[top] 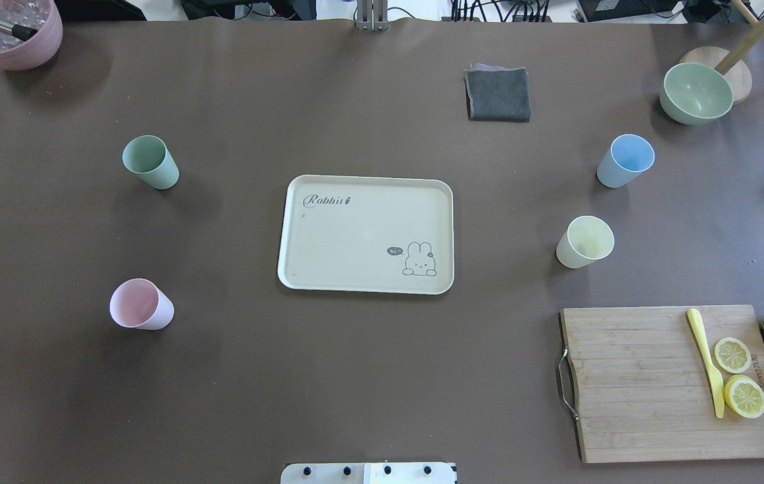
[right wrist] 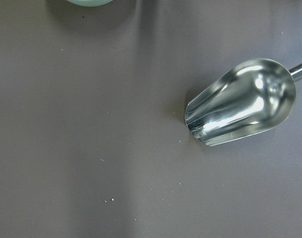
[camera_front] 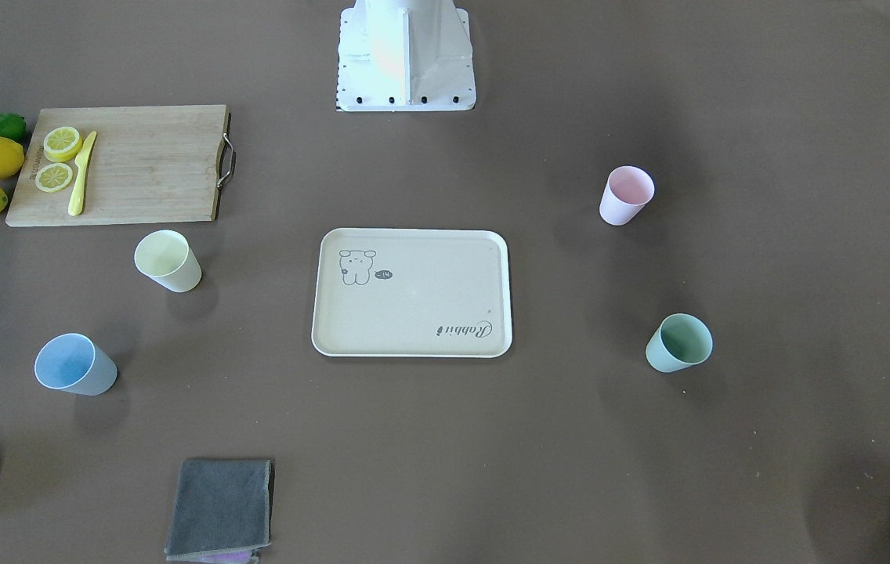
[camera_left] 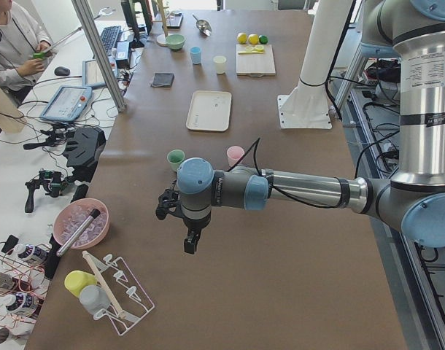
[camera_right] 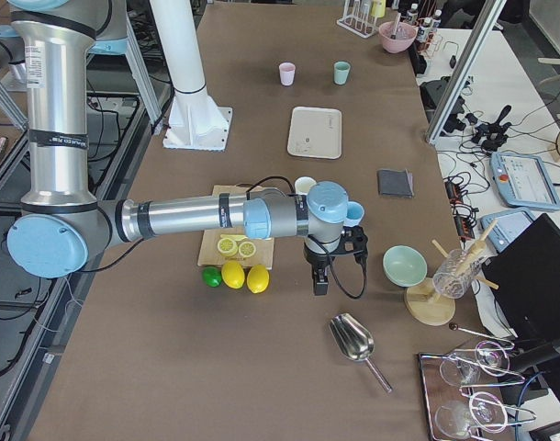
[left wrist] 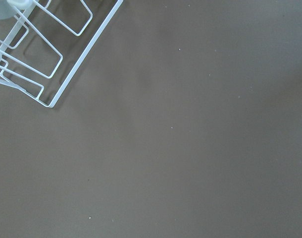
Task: Place all cups on tray
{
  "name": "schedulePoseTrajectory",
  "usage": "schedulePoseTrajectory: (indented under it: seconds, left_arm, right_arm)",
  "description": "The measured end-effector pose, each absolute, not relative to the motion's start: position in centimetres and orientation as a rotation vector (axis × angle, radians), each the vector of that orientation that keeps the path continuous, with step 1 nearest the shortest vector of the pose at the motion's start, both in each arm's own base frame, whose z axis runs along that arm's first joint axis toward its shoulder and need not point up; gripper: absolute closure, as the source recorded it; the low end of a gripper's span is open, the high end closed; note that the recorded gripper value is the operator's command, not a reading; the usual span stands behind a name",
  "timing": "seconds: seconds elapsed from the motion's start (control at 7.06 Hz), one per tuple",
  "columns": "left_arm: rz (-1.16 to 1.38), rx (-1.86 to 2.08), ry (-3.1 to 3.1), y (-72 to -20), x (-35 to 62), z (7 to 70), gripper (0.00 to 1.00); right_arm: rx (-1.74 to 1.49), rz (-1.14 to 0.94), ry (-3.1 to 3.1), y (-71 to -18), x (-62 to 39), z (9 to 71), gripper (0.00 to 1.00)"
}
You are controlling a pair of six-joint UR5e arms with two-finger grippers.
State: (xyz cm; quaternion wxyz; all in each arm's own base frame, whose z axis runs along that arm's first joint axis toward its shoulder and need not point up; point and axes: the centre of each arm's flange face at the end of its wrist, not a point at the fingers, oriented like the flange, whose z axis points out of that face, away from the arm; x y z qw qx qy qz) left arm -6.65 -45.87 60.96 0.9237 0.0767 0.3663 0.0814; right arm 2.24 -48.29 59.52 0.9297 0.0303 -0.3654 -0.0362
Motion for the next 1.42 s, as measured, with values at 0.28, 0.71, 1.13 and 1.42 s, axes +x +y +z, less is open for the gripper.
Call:
schedulePoseTrajectory:
  seconds: [0.28,0.71,1.13,1.42]
  left_arm:
    - [0.167,0.16,0.758,-45.93,-6.6,60.81,0.02]
    - [0.162,0.147,0.757,-45.73,-6.44,61.22,0.02]
    - [0.159,0.144,0.756,-45.67,-6.48,61.33,0.02]
    - [0.167,0.157,0.76,-45.69,-6.43,60.78,0.02]
  right_arm:
    - [0.063,-0.077,-0.749,-48.33,2.1,59.45,0.0]
    - [0.06,-0.079,-0.749,-48.34,1.93,59.46,0.0]
    - [0.053,-0.079,-0.747,-48.47,1.73,59.76,0.0]
    - [0.049,-0.076,-0.746,-48.74,1.68,59.95,0.0]
